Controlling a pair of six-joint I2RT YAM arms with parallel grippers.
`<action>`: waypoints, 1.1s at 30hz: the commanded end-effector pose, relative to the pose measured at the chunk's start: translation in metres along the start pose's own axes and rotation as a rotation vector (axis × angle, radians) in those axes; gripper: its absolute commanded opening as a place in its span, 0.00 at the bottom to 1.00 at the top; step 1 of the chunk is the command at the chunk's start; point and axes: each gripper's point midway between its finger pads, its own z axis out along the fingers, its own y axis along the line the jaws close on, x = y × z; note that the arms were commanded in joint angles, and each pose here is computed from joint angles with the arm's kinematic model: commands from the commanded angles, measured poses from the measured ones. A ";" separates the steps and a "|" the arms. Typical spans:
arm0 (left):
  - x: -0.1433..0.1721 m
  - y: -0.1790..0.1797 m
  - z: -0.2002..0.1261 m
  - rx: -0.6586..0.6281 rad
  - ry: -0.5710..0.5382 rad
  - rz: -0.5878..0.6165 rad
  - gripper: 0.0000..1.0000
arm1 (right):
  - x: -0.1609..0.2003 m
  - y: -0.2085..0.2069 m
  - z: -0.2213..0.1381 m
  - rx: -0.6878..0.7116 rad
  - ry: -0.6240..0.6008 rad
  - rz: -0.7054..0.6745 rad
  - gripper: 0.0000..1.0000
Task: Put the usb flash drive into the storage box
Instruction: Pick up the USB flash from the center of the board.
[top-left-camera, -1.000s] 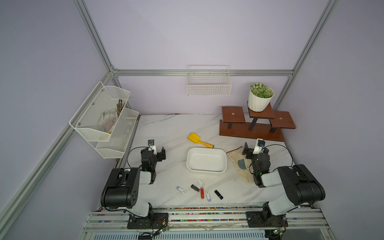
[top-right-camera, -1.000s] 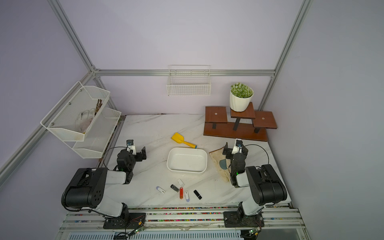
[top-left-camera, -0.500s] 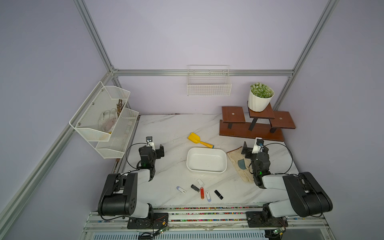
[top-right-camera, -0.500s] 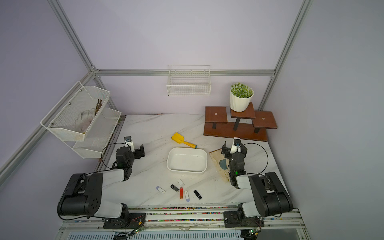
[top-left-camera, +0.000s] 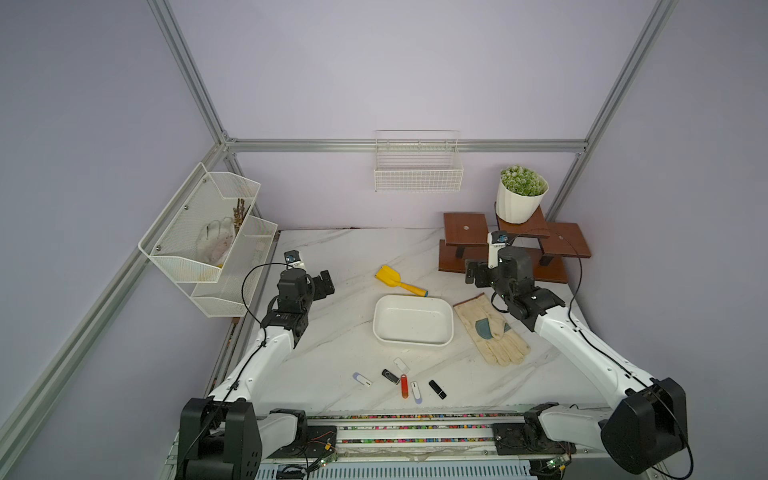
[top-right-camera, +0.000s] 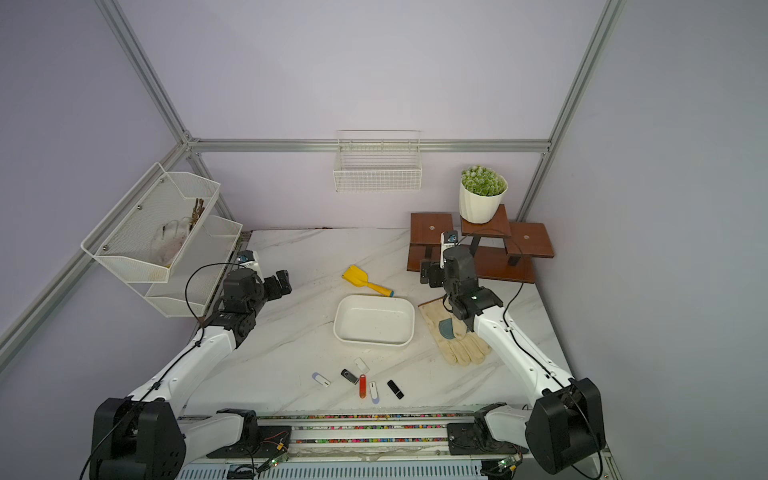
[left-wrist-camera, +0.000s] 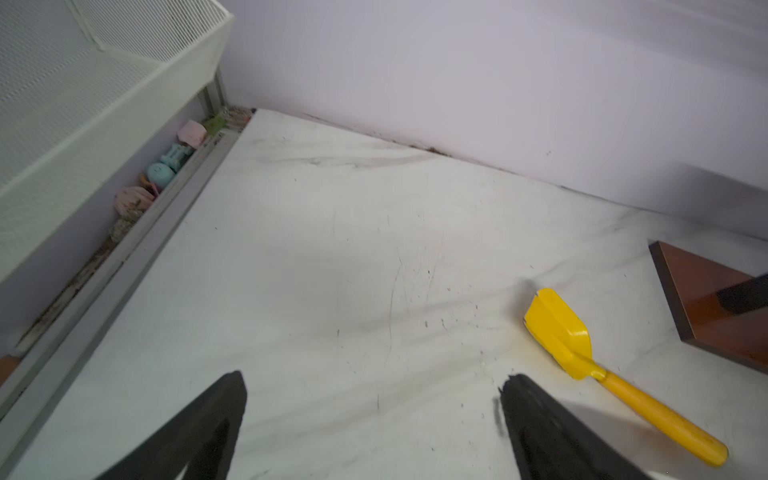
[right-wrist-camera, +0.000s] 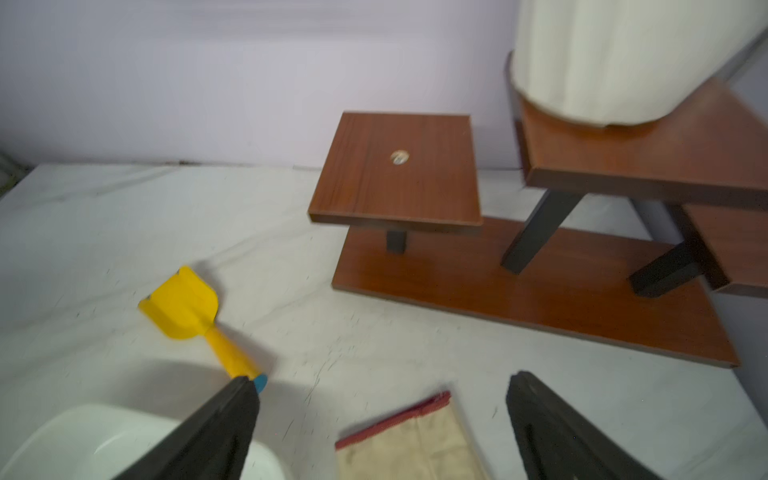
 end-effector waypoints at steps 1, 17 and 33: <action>0.009 -0.011 -0.015 0.047 0.051 -0.027 1.00 | 0.048 0.024 -0.026 -0.018 0.243 -0.033 0.98; 0.039 -0.041 -0.019 0.165 0.204 -0.035 1.00 | 0.161 0.100 -0.113 -0.177 0.616 -0.021 0.80; 0.064 -0.065 -0.033 0.236 0.300 0.004 1.00 | 0.273 0.153 -0.135 -0.291 0.787 -0.254 0.58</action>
